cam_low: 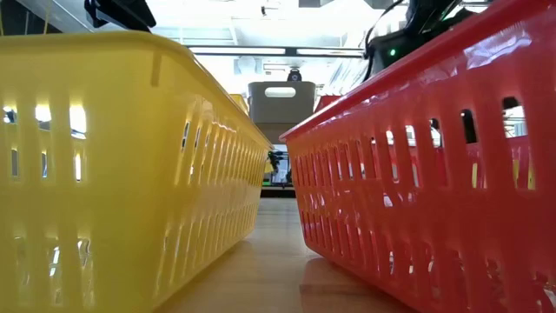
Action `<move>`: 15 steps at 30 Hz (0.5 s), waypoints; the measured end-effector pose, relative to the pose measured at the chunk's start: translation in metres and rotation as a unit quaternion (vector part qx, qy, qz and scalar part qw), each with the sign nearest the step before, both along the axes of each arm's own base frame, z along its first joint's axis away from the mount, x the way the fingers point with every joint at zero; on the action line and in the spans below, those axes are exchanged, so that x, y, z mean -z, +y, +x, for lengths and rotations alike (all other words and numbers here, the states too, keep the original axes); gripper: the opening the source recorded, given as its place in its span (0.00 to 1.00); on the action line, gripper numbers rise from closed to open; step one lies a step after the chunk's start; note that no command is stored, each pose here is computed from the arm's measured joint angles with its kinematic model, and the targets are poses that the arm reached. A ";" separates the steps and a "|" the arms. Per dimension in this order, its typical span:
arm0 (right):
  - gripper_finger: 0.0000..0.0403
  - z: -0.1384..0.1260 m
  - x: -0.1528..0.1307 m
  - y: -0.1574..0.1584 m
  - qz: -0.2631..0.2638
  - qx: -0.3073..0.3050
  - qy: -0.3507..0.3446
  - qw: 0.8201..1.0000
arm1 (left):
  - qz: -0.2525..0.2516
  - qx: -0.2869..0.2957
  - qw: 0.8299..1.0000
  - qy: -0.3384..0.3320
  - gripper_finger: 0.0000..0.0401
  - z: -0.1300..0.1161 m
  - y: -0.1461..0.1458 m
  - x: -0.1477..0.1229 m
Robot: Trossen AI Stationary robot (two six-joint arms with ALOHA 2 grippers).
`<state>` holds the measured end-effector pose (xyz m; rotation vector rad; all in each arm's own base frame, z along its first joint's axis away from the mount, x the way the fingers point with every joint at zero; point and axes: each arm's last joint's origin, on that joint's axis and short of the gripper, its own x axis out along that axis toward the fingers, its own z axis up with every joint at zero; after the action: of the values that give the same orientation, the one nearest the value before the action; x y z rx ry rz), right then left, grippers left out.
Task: Stack baskets on shelf by color
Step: Stack the top gray bin on top of the gray bin on the shelf
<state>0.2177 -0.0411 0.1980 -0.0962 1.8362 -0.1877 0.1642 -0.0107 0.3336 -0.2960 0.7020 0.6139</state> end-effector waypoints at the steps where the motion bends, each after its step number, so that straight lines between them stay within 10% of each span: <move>1: 0.38 0.001 0.003 -0.001 0.001 0.002 0.007 1.000 | 0.001 0.002 1.000 0.001 0.39 0.000 0.000 0.000; 15: 0.27 0.015 0.032 -0.015 0.009 0.020 0.040 0.999 | 0.003 0.005 1.000 0.003 0.39 0.000 0.000 0.000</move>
<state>0.2324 -0.0557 0.1658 -0.0550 1.9197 -0.1991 0.1642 -0.0107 0.3336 -0.2857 0.7065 0.6075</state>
